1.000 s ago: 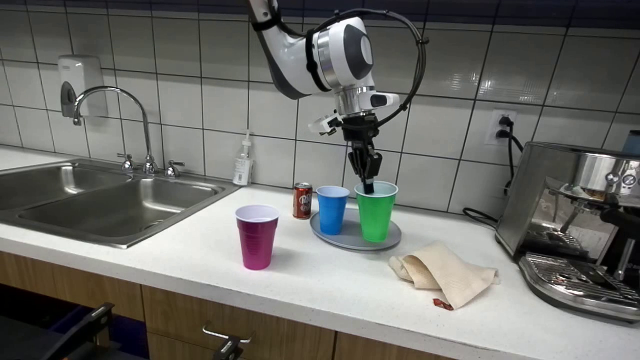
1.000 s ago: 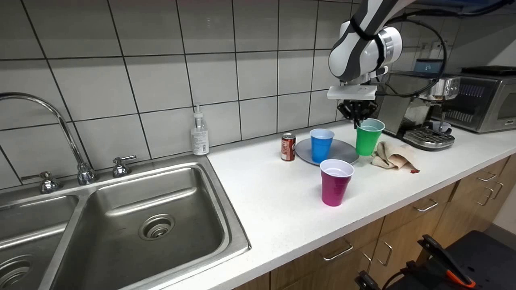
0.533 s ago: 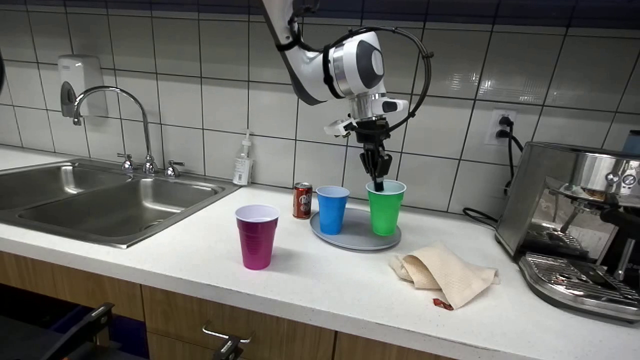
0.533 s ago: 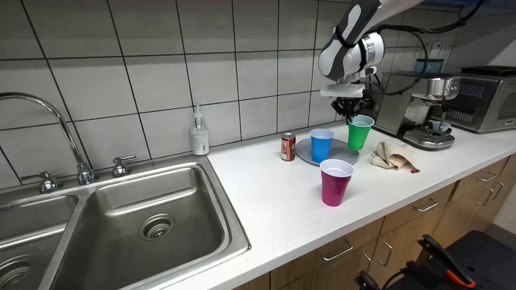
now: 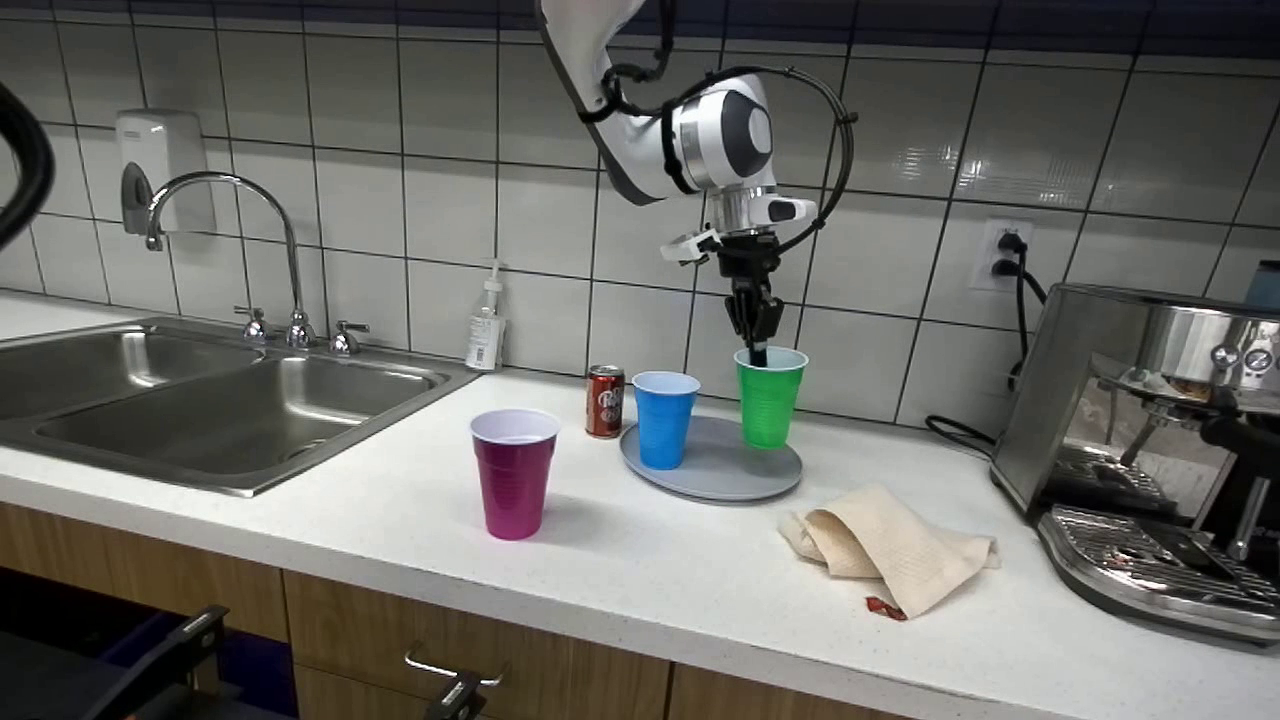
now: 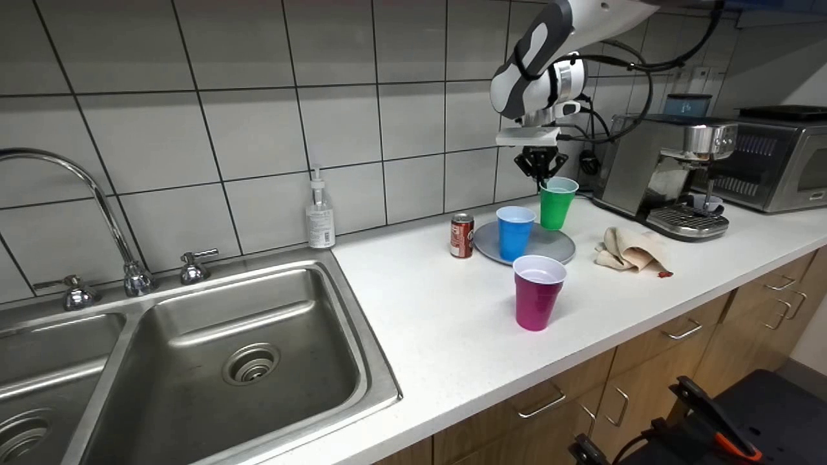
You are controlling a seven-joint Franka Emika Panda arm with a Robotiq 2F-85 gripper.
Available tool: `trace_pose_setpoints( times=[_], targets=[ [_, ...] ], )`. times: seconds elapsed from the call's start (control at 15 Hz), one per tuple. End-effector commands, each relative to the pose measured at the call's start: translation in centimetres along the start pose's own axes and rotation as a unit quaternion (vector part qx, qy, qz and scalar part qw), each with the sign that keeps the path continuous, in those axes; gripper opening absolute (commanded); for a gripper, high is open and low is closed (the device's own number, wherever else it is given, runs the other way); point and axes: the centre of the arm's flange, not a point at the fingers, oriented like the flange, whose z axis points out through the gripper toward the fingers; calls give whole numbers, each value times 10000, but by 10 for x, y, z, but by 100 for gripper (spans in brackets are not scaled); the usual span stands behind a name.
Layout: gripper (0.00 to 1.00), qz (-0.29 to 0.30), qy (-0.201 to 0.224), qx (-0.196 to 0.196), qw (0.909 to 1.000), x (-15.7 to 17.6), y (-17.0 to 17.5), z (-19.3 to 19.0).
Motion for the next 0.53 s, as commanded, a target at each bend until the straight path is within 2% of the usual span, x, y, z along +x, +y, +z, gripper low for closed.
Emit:
trace_pose_setpoints(
  times=[0.0,0.47],
  targets=[
    [1,-103,-225,16,9997,22,-37,1],
    [1,-228,-363,227,9988,16,-70,19]
  ],
)
